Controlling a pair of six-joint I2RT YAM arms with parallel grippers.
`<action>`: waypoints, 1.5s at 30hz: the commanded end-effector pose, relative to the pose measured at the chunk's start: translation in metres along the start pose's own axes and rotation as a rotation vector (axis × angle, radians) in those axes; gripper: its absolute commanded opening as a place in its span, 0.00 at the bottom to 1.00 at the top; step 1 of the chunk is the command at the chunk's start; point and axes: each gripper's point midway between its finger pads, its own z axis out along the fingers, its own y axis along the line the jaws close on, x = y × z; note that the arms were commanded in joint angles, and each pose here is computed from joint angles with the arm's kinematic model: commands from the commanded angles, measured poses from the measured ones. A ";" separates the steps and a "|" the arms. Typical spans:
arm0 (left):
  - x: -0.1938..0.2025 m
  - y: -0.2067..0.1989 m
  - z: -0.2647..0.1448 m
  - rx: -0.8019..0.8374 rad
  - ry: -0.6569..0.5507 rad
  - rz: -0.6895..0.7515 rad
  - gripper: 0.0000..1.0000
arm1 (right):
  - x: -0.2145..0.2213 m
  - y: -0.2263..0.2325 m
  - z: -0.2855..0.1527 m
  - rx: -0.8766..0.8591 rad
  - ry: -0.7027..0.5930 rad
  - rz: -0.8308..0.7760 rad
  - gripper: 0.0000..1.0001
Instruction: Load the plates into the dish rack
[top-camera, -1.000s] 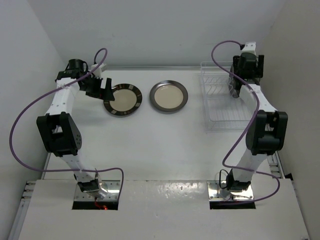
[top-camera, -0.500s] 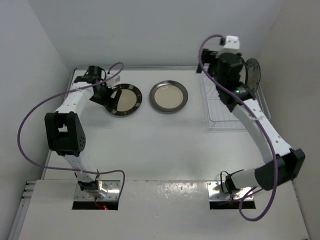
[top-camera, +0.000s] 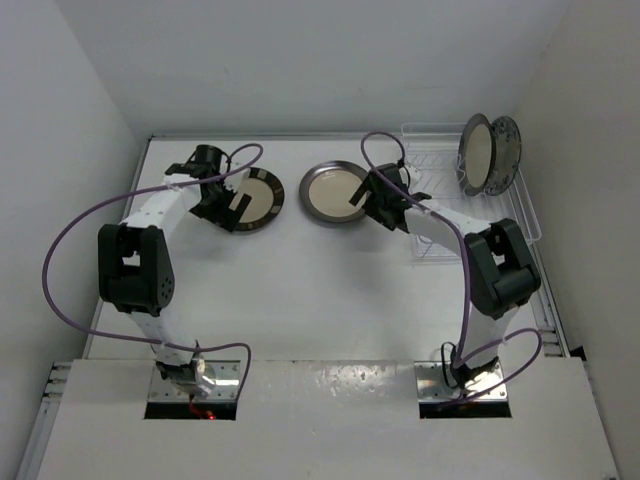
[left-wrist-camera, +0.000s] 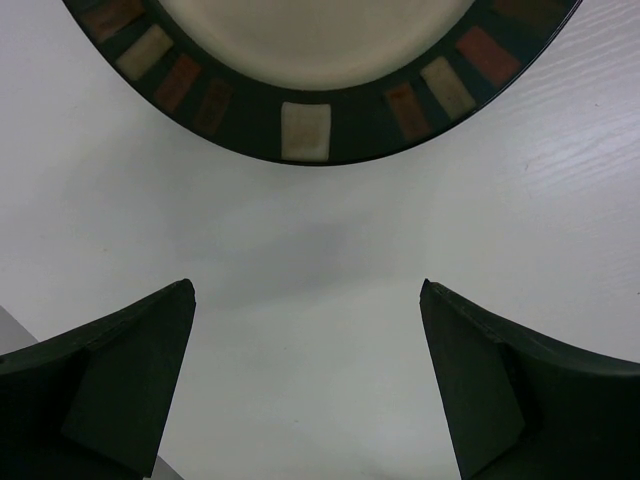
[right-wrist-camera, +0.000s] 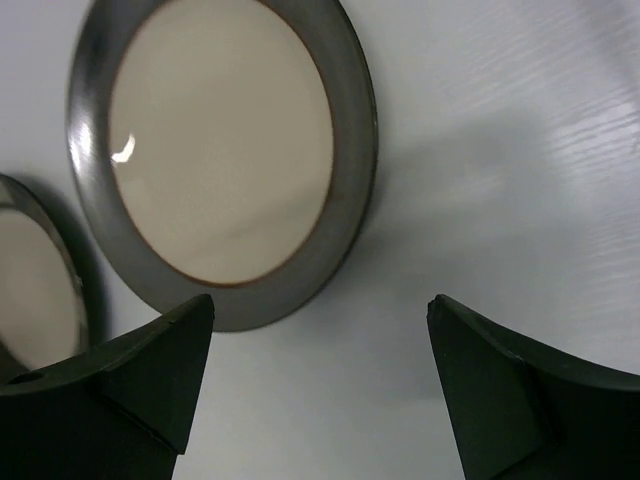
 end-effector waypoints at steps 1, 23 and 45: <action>-0.011 0.010 -0.018 -0.042 -0.066 -0.025 1.00 | -0.020 0.021 0.018 -0.032 -0.088 0.202 0.87; -0.013 0.032 -0.016 -0.043 -0.057 -0.078 1.00 | 0.022 -0.022 0.117 0.103 0.008 0.324 0.15; -0.014 0.031 -0.022 -0.023 -0.075 -0.076 1.00 | -0.231 0.113 -0.084 -0.478 -0.516 -0.252 0.00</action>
